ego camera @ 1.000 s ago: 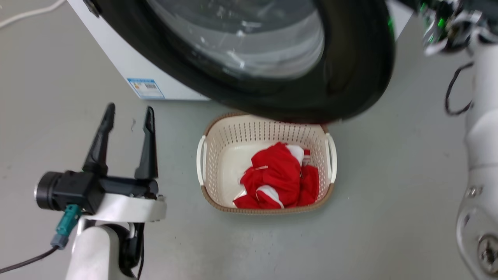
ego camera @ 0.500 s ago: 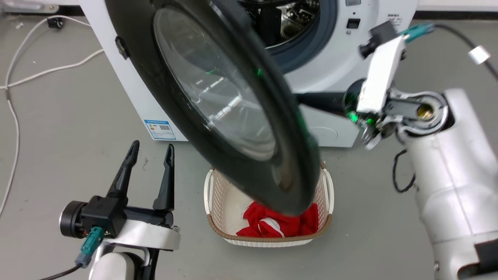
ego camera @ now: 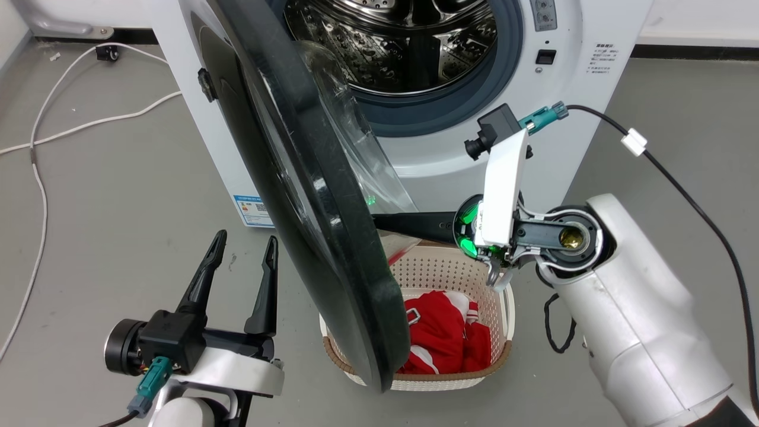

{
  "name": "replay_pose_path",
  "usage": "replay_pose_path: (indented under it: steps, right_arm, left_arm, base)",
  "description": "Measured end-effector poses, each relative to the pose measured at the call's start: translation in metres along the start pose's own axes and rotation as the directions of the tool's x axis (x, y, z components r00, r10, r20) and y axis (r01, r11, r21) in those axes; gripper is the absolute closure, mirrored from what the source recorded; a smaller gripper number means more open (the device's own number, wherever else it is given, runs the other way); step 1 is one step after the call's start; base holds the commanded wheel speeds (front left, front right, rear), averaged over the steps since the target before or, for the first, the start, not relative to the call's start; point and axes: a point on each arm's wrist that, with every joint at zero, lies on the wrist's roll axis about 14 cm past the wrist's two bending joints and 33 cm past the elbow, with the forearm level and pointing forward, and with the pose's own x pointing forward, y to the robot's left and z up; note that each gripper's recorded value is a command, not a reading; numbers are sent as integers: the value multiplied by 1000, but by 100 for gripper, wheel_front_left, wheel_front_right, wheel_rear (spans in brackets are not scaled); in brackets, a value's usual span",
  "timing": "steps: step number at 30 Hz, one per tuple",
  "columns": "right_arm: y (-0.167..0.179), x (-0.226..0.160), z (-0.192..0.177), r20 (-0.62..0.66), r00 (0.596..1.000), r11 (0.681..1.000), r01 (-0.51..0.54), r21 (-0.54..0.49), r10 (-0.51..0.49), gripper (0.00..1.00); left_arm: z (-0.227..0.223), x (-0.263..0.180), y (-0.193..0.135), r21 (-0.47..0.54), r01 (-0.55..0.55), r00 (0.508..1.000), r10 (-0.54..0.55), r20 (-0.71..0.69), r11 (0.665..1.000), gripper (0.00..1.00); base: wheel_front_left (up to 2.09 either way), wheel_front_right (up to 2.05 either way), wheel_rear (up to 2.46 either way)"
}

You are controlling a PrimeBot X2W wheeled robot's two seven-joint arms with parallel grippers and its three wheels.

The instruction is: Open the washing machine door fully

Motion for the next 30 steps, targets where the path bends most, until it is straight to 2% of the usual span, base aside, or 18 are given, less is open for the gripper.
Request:
replay_pose_path:
  steps: [4, 8, 11, 18, 19, 21, 22, 27, 30]
  right_arm:
    - [3, 1, 1, 55, 998, 1000, -9, 7, 8, 100]
    - [-3, -13, 21, 222, 975, 1000, 6, 24, -11, 100]
    - [-18, -30, 30, 344, 937, 998, 32, 63, -52, 100]
    - [-56, -86, 31, 588, 795, 983, 59, 174, -151, 100]
    - [-62, -94, 28, 615, 771, 980, 61, 191, -168, 95]
    - [-73, -108, 18, 657, 725, 973, 77, 219, -205, 29]
    - [-78, -115, 14, 681, 698, 969, 83, 231, -222, 0]
    - [-96, -149, -3, 784, 546, 954, 119, 275, -295, 0]
    - [-108, -166, -16, 822, 455, 939, 189, 287, -343, 0]
  left_arm:
    - [1, -2, -1, -2, 1, 1000, -1, 3, 1000, 0]
    - [1, -5, -3, -2, 4, 1000, -4, -1, 1000, 0]
    - [3, -6, -5, -2, 9, 1000, -9, 5, 1000, 0]
    - [5, -9, -6, 1, 8, 1000, -8, 10, 1000, 0]
    - [4, -11, -6, 2, 7, 1000, -7, 7, 1000, 0]
    - [4, -13, -6, 1, 6, 1000, -6, 4, 1000, 0]
    - [5, -13, -7, 0, 7, 1000, -7, 5, 1000, 0]
    - [4, -17, -7, -3, 3, 1000, -3, 2, 1000, 0]
    - [4, -19, -6, -3, -2, 1000, 2, 3, 1000, 0]
  base:
    - [0, 0, 0]
    - [0, 0, 0]
    - [0, 0, 0]
    - [0, 0, 0]
    - [0, 0, 0]
    - [0, 0, 0]
    - [0, 0, 0]
    - [0, 0, 0]
    - [0, 0, 0]
